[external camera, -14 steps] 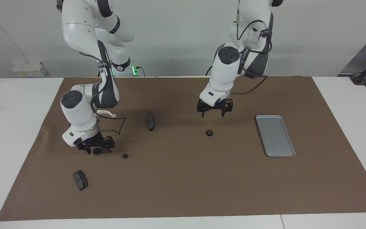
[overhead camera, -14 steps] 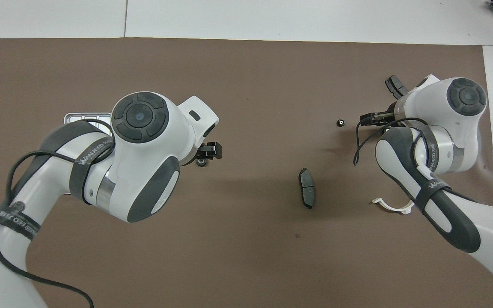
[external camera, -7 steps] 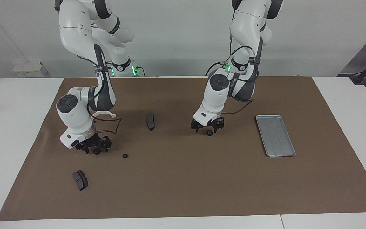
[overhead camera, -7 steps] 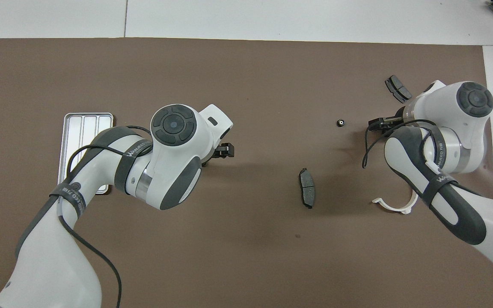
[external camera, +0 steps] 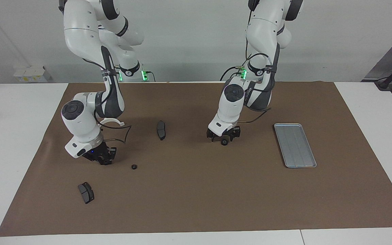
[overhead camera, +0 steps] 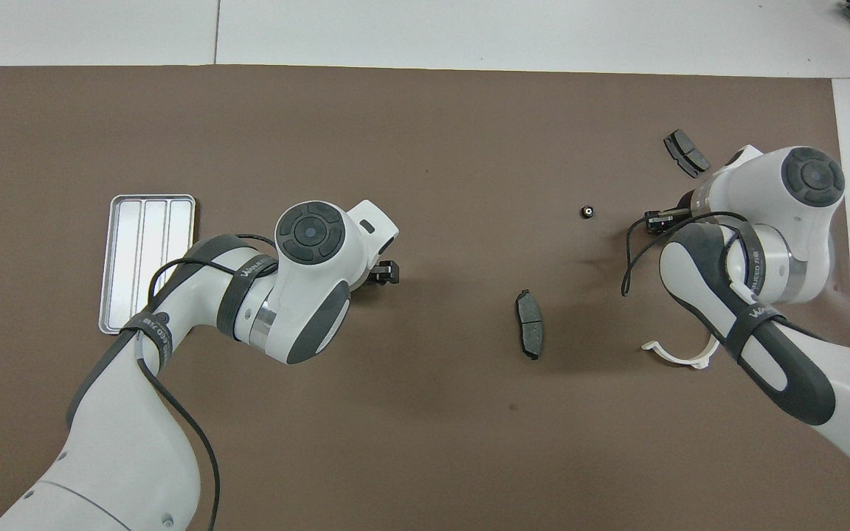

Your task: Pick bearing gear from pile to tray

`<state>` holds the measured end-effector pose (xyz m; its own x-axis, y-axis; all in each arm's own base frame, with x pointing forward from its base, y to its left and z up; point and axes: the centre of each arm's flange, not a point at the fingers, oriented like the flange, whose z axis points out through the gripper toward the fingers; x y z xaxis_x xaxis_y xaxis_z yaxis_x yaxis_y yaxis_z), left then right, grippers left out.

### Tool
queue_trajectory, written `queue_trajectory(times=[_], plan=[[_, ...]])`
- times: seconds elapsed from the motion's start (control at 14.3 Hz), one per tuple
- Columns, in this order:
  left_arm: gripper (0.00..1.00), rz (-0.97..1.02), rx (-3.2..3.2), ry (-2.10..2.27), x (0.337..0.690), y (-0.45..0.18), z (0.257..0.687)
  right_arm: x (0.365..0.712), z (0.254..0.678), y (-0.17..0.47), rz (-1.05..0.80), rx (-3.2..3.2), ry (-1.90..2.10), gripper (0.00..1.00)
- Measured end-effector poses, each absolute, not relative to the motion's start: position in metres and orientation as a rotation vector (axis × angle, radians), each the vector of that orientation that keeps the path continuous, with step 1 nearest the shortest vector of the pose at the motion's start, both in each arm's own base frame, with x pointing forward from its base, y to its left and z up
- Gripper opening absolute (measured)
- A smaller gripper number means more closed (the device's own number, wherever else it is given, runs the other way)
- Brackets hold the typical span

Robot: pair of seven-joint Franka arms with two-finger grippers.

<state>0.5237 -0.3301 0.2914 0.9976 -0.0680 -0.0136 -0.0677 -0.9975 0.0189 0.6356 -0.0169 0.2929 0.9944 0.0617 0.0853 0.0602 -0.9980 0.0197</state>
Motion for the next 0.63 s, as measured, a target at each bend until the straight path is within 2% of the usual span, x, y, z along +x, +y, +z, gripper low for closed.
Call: queue_trajectory(times=[0.14,0.21,0.35,0.42,0.56,0.63], plan=[[0.83,-0.022,3.122,-0.109,0.522,-0.329,0.291,0.637,0.306,-0.009,0.167,3.119,0.114,0.35],[0.82,-0.019,3.121,-0.109,0.522,-0.329,0.293,0.637,0.317,0.000,0.190,3.118,0.135,0.35],[0.62,-0.018,3.121,-0.112,0.522,-0.329,0.293,0.636,0.337,0.025,0.230,3.120,0.153,0.35],[0.62,-0.018,3.121,-0.112,0.522,-0.329,0.293,0.635,0.346,0.041,0.245,3.122,0.148,0.35],[0.48,-0.012,3.123,-0.112,0.523,-0.327,0.295,0.632,0.359,0.082,0.258,3.133,0.121,0.35],[0.48,-0.012,3.123,-0.112,0.523,-0.327,0.295,0.630,0.364,0.103,0.264,3.141,0.094,0.35]])
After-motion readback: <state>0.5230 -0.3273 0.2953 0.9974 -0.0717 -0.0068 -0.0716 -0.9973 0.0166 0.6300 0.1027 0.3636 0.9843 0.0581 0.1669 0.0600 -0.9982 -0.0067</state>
